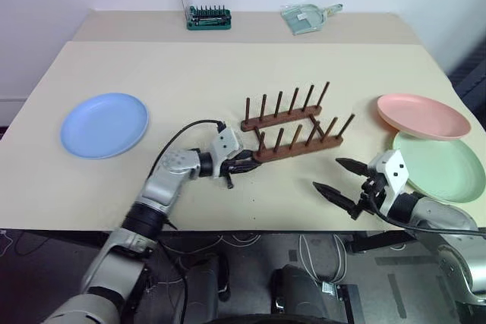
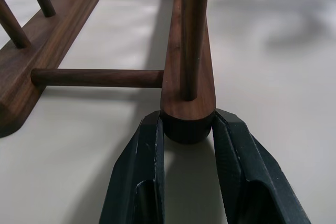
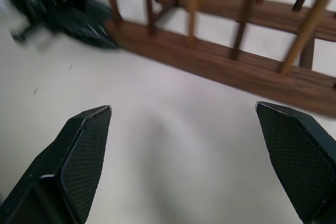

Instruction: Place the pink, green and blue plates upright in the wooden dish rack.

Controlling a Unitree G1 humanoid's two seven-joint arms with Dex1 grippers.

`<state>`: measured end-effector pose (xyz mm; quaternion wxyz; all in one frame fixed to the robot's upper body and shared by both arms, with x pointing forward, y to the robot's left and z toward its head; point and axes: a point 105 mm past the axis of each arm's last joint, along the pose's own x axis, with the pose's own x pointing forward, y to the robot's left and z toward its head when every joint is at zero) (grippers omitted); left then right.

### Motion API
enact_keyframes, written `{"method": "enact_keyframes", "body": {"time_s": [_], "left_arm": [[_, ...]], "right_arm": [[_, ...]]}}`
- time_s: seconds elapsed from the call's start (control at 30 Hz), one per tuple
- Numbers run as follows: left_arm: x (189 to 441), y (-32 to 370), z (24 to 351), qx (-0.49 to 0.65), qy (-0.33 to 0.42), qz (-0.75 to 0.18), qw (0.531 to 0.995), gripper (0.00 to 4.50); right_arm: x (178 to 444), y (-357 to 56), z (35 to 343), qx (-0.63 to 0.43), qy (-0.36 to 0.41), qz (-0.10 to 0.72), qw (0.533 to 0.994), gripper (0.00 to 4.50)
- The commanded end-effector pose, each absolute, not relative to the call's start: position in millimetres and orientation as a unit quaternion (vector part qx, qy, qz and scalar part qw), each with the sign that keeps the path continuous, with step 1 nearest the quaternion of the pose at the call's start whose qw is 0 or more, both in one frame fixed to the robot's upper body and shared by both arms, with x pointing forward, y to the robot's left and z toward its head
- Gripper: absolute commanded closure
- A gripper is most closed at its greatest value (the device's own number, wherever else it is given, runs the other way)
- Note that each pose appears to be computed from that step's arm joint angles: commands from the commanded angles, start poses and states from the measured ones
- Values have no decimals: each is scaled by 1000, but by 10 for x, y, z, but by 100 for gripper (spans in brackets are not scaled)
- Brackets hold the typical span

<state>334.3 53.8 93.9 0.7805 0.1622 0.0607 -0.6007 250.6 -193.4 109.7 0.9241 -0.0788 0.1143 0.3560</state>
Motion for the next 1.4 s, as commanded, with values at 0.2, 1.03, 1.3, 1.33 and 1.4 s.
{"method": "enact_keyframes", "body": {"time_s": [0.2,1.03,1.3,1.33,1.4], "left_arm": [[3378,591,991,180,46,-634,751,381],[2965,832,935,140,91,-628,760,449],[3137,612,902,156,63,-572,803,449],[3162,599,912,153,58,-563,810,449],[3222,578,924,152,47,-541,826,449]], "right_arm": [[2455,-1863,1165,-92,94,353,926,0],[2521,-2125,930,-168,169,306,922,444],[2774,-2116,856,-205,161,279,924,444],[2821,-2125,857,-210,157,273,926,444],[2934,-2165,856,-224,148,252,930,444]]}}
